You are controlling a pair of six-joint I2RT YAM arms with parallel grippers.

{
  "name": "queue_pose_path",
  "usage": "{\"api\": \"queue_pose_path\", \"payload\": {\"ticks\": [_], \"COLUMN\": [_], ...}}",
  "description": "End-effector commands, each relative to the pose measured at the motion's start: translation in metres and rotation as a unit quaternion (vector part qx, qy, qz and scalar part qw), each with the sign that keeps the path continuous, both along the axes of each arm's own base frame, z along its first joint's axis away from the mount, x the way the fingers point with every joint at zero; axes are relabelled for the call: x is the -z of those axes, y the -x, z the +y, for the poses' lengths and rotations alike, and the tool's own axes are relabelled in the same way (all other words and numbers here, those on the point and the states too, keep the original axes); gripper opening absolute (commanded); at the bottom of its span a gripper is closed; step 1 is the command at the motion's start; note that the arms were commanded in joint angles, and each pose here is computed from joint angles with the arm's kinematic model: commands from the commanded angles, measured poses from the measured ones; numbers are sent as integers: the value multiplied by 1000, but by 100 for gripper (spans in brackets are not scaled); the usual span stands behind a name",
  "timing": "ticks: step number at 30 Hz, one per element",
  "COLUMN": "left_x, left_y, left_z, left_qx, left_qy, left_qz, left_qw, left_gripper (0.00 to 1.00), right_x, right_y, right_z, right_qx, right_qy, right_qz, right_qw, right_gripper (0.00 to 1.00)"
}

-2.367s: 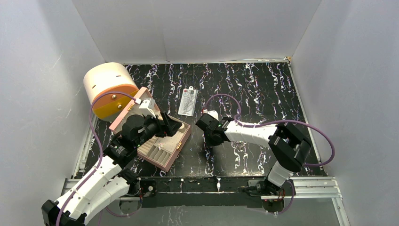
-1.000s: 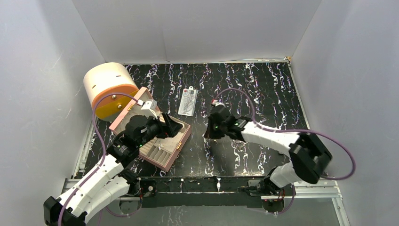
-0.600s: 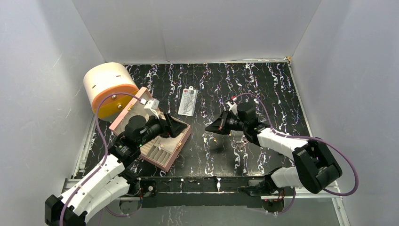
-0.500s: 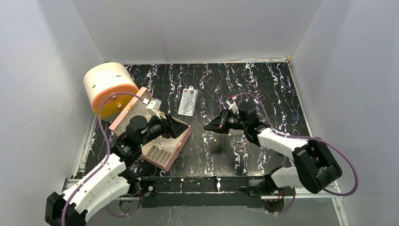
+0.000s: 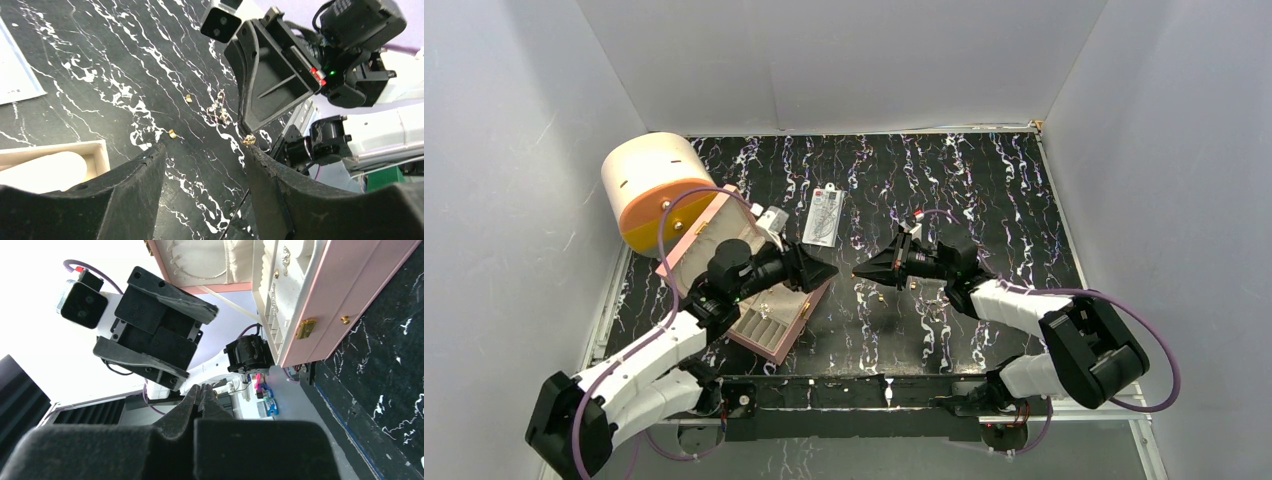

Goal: Organize the mixed jewelry

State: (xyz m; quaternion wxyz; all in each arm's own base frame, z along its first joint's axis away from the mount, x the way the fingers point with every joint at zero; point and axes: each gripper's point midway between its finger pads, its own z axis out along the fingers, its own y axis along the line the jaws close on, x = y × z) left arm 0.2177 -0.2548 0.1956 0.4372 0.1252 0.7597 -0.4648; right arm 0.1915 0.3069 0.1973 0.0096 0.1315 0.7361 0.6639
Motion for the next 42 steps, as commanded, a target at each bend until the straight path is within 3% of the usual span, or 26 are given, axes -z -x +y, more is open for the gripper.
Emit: {"api": "queue_pose_path", "payload": {"ticks": [1, 11, 17, 25, 29, 38, 42], "left_x": [-22, -7, -4, -1, 0, 8, 10], "left_y": [5, 9, 10, 7, 10, 16, 15], "left_z": [-19, -37, -47, -49, -52, -56, -55], "left_qx": [48, 67, 86, 84, 96, 111, 107], "left_qy": [4, 13, 11, 1, 1, -7, -17], "left_qz": [-47, -13, 1, -3, -4, 5, 2], "left_qw": [998, 998, 996, 996, 995, 994, 994], "left_gripper": [57, 68, 56, 51, 42, 44, 37], "right_x": [-20, -5, -3, 3, 8, 11, 14], "right_y": [4, 2, 0, -1, -2, -1, -2], "right_z": [-1, 0, 2, 3, 3, 3, 3], "right_qx": [-9, -7, -10, -17, -15, -15, -14], "right_qy": [-39, -41, -43, -37, -32, -29, -27], "right_qz": [-2, 29, 33, 47, 50, 55, 59], "right_qw": [999, 999, 998, 998, 998, 998, 998], "right_gripper": [0, 0, 0, 0, 0, 0, 0]}}
